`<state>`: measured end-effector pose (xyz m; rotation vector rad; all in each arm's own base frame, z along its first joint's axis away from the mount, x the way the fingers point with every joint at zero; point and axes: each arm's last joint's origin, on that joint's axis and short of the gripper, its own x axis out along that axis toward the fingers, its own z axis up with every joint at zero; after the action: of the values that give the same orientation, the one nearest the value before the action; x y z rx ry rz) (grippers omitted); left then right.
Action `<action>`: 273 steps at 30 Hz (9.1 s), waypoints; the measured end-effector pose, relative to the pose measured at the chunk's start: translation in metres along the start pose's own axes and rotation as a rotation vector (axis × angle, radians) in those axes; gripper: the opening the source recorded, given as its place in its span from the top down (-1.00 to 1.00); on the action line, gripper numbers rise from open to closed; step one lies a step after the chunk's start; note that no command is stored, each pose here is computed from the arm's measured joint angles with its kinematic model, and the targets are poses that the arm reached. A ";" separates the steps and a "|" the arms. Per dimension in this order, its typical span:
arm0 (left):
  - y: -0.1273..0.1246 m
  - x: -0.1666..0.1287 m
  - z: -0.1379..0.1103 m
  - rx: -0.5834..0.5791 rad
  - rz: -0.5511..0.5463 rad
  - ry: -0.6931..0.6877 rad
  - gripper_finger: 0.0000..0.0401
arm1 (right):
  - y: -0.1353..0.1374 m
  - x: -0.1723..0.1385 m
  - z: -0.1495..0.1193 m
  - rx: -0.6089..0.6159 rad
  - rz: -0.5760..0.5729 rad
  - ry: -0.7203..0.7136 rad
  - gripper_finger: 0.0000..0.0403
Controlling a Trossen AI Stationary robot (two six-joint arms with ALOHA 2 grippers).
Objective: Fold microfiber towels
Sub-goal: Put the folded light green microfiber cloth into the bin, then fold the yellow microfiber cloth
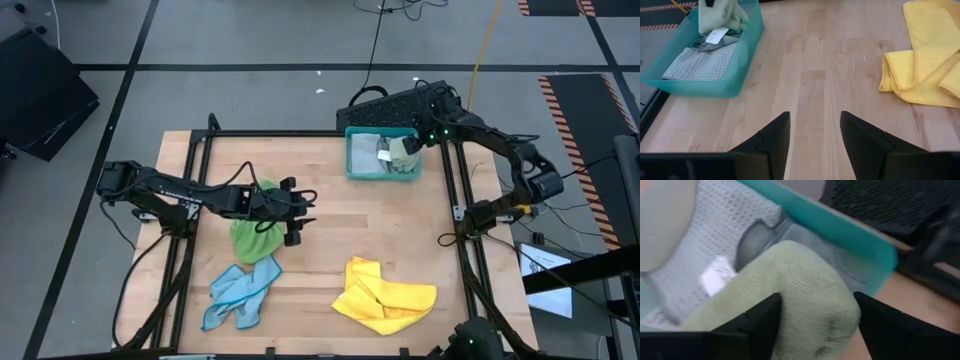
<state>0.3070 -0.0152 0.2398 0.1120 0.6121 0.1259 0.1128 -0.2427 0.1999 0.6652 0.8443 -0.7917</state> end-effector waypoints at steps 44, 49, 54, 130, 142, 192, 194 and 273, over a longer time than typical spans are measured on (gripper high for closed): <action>0.000 0.000 0.004 0.002 0.001 -0.043 0.13 | 0.093 0.032 0.046 -0.258 -0.012 -0.186 0.94; 0.000 0.000 0.004 0.003 0.001 -0.042 0.13 | 0.088 0.033 0.025 -0.247 -0.031 -0.063 0.99; 0.000 0.000 0.004 0.010 0.001 -0.042 0.13 | 0.081 0.030 -0.002 -0.211 -0.057 -0.099 1.00; 0.000 0.000 0.006 0.031 0.003 -0.056 0.13 | 0.089 -0.013 -0.007 -0.165 -0.082 -0.224 1.00; 0.001 0.000 0.008 0.019 0.005 -0.086 0.13 | 0.085 0.035 -0.023 -0.188 -0.123 0.042 1.00; 0.001 0.000 0.009 0.027 0.005 -0.088 0.13 | 0.046 0.044 -0.033 -0.125 -0.246 0.088 1.00; 0.001 0.000 0.009 0.028 0.005 -0.088 0.13 | 0.049 0.033 -0.031 -0.124 -0.238 0.056 1.00; -0.080 0.028 -0.002 -0.003 -0.163 -0.116 0.13 | 0.163 -0.086 -0.139 -0.347 0.240 -0.183 0.83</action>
<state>0.3358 -0.0895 0.2111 0.0656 0.5031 -0.0369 0.1557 -0.0191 0.2343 0.3703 0.6970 -0.4658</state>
